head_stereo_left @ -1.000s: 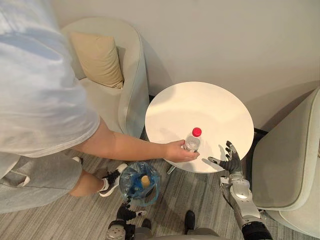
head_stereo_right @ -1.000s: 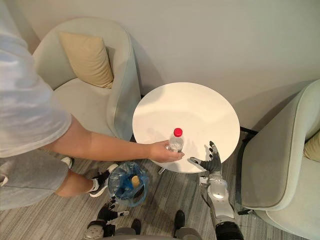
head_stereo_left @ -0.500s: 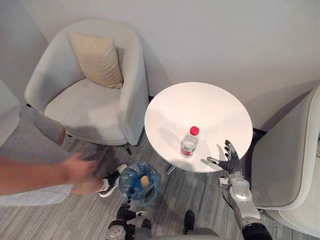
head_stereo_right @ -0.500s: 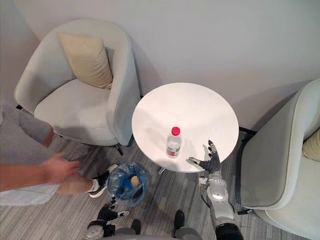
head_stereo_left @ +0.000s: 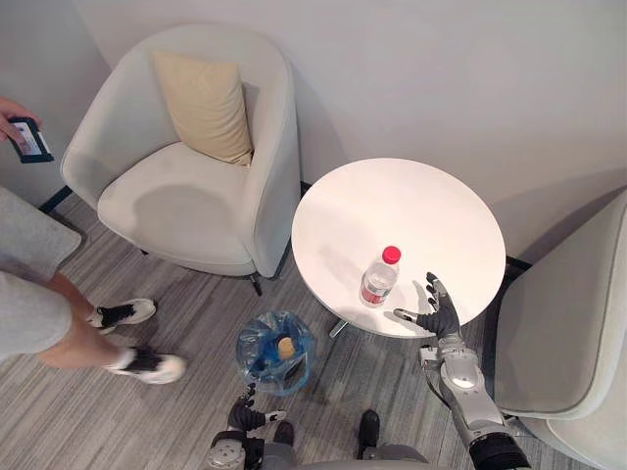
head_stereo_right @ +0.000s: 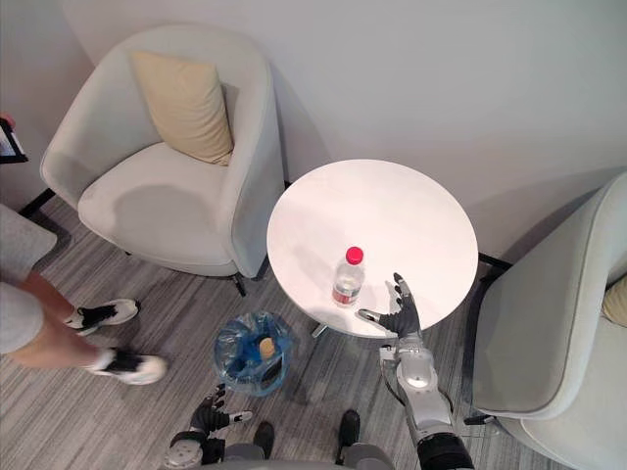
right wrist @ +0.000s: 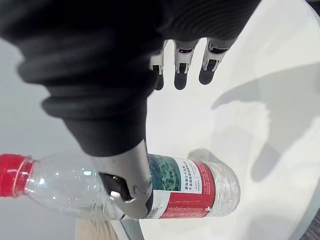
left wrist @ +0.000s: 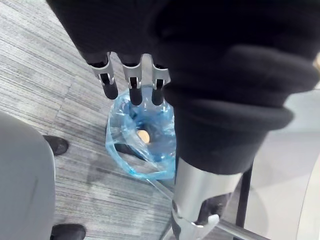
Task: Gather rubbish on tea table into small bin, then transfer packed bag to large trash can.
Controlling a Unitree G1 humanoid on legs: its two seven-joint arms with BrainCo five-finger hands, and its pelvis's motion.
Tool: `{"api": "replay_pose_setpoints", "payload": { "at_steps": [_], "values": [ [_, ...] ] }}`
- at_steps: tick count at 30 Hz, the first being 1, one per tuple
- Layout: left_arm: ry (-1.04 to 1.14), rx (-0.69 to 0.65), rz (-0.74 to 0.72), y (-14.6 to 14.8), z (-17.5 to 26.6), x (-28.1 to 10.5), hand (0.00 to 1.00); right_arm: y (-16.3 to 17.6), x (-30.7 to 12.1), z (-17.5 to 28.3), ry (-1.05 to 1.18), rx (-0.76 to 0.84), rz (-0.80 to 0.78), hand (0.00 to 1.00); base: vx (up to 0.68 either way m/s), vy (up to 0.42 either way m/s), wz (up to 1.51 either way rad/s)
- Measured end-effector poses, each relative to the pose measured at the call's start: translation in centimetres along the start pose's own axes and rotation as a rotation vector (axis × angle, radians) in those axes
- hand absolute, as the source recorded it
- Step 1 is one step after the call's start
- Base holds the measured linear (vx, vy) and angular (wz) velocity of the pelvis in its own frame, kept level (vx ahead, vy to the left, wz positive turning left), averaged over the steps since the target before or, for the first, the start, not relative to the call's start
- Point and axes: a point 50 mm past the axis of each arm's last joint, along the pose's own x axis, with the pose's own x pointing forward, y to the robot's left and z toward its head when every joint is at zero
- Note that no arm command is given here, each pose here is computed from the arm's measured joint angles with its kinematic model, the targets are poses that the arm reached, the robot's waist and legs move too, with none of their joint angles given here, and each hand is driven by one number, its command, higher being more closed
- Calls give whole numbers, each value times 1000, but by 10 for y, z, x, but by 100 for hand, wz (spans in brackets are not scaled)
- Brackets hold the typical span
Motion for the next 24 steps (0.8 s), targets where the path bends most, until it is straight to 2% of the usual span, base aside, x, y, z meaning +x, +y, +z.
{"api": "replay_pose_setpoints", "payload": {
  "at_steps": [14,15,24],
  "values": [
    [-16,-8,8,1,5,2,0,14,24,11,-10,-27,43,0,-23,11,14],
    [-16,-9,9,1,5,2,0,15,25,11,-10,-29,44,100,-24,0,22],
    [-41,-9,7,1,11,4,0,20,42,32,-61,-11,24,100,-36,-3,9]
  ]
}}
